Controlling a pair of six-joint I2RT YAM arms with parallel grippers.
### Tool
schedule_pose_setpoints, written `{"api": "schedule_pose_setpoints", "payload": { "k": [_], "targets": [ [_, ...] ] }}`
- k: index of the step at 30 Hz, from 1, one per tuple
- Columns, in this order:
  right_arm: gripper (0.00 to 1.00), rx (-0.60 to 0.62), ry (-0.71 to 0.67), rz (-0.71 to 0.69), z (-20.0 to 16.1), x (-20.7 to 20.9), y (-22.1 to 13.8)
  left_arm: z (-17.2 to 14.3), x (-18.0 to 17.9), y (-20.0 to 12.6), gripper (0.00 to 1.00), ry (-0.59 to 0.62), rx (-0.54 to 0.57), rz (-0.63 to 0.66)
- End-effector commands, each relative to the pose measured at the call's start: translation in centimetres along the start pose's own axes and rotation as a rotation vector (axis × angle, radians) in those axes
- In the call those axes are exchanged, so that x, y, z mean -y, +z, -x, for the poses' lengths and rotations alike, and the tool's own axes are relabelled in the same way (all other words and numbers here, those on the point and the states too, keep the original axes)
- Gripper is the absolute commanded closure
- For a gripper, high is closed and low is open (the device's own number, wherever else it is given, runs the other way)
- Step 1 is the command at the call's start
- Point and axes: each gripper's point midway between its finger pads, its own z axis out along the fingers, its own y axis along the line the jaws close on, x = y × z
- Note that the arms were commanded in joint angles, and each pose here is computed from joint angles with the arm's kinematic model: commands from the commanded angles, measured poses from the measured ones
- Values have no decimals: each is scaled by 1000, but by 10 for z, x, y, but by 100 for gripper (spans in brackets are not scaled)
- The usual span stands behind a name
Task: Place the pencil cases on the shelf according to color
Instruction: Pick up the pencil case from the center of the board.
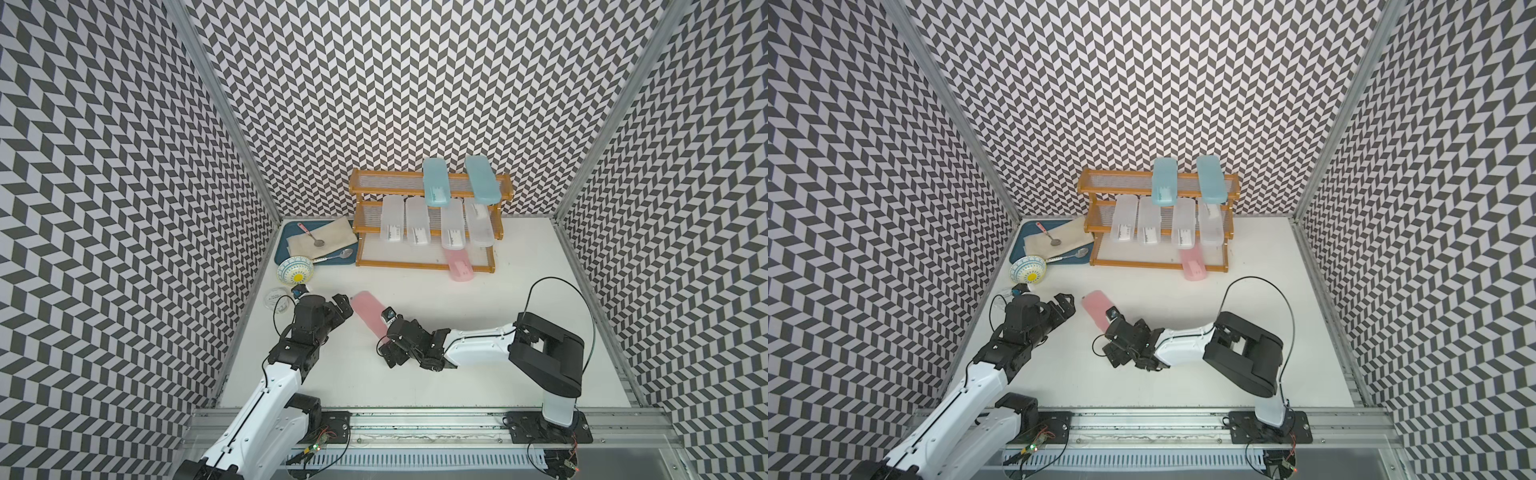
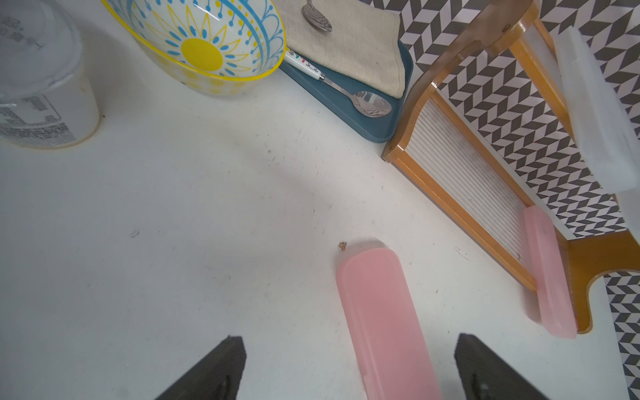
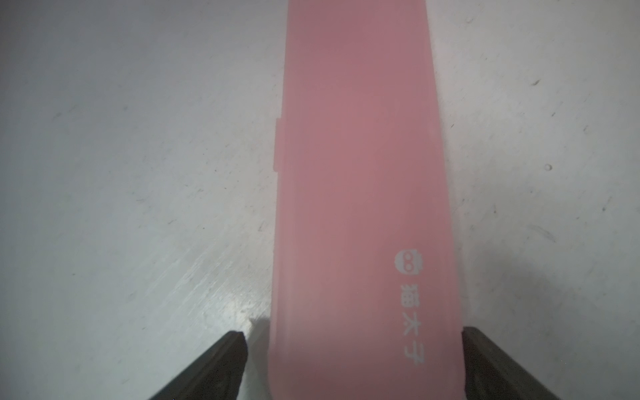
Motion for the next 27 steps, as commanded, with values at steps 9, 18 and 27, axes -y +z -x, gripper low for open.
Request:
{"api": "schedule_pose_setpoints", "payload": {
  "k": [9, 18, 27],
  "targets": [
    [38, 74, 110, -82, -16, 17, -17, 9, 6, -11, 0, 24, 33, -29],
    [45, 227, 256, -162, 1, 45, -69, 10, 18, -14, 0, 27, 23, -91],
    [45, 280, 382, -178, 21, 69, -83, -3, 41, 2, 0, 16, -46, -213]
  ]
}}
